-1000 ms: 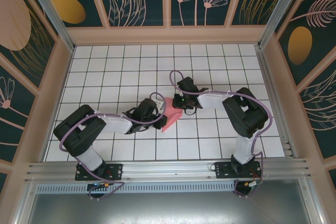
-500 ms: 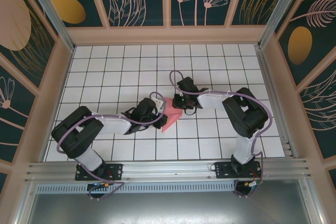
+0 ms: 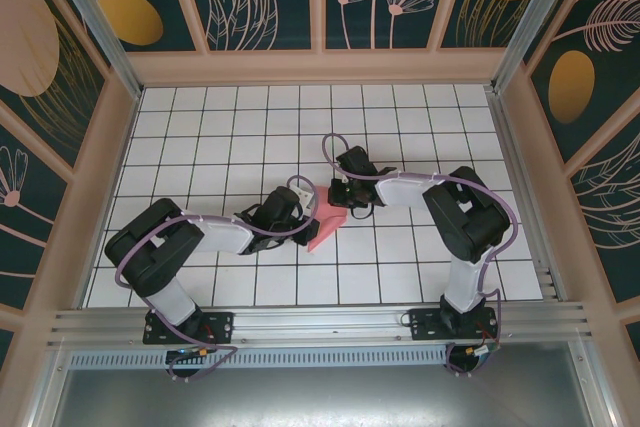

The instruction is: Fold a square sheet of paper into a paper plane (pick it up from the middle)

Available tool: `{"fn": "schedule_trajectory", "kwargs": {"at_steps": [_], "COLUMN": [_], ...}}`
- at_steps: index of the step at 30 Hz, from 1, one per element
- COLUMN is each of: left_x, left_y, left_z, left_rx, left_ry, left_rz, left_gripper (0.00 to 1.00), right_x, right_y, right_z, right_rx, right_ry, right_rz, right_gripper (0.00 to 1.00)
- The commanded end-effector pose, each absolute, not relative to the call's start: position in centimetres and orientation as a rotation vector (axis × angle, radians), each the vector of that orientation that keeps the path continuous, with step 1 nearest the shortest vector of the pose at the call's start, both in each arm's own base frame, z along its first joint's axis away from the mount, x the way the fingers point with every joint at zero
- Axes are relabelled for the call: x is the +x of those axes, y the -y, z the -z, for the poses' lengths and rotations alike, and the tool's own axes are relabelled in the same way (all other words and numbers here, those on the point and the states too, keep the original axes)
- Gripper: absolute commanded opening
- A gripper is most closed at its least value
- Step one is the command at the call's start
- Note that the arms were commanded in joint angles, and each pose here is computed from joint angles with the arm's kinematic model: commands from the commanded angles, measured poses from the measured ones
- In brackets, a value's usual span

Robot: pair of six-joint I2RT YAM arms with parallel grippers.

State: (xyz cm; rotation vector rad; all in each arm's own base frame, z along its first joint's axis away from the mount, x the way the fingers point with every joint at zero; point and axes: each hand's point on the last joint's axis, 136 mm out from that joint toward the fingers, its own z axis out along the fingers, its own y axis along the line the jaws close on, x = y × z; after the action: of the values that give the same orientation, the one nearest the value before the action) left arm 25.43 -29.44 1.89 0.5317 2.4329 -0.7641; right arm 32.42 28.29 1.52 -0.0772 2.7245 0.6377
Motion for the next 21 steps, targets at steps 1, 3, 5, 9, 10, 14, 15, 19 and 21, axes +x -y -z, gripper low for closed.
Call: {"fn": "schedule_trajectory", "kwargs": {"at_steps": [1, 3, 5, 9, 10, 14, 15, 19, 21], "left_x": [26.1, 26.0, 25.9, 25.5, 25.4, 25.1, 25.1, 24.9, 24.6], "left_y": [29.4, 29.4, 29.3, 28.9, 28.8, 28.9, 29.0, 29.4, 29.4], "left_z": [-1.9, -1.7, -1.5, -0.7, -0.5, -0.2, -0.3, -0.5, 0.2], "left_rx": [0.545, 0.547, 0.541, 0.536, 0.535, 0.539, 0.539, 0.534, 0.518], "left_ry": [-2.431, -2.437, -2.447, -2.47, -2.476, -2.481, -2.479, -2.478, -2.499], "left_rz": [0.731, 0.732, 0.726, 0.72, 0.719, 0.736, 0.745, 0.786, 0.798], "left_gripper": [0.18, 0.18, 0.18, 0.17, 0.17, 0.16, 0.16, 0.16, 0.16], "right_x": [29.4, 29.4, 29.5, 29.7, 29.8, 30.7, 31.0, 32.3, 32.8], "right_y": [-26.4, -26.5, -26.5, -26.6, -26.8, -27.9, -28.0, -28.0, -27.6], "right_z": [2.9, 2.9, 2.9, 2.6, 2.3, 0.2, -0.3, -3.6, -5.7], "right_rx": [-0.091, -0.093, -0.091, -0.087, -0.087, -0.106, -0.106, -0.079, -0.047], "right_ry": [-2.889, -2.888, -2.887, -2.879, -2.873, -2.818, -2.807, -2.732, -2.677], "right_rz": [-0.495, -0.496, -0.496, -0.504, -0.515, -0.582, -0.591, -0.625, -0.64], "right_gripper": [0.17, 0.17, 0.17, 0.18, 0.18, 0.21, 0.21, 0.24, 0.25]}}
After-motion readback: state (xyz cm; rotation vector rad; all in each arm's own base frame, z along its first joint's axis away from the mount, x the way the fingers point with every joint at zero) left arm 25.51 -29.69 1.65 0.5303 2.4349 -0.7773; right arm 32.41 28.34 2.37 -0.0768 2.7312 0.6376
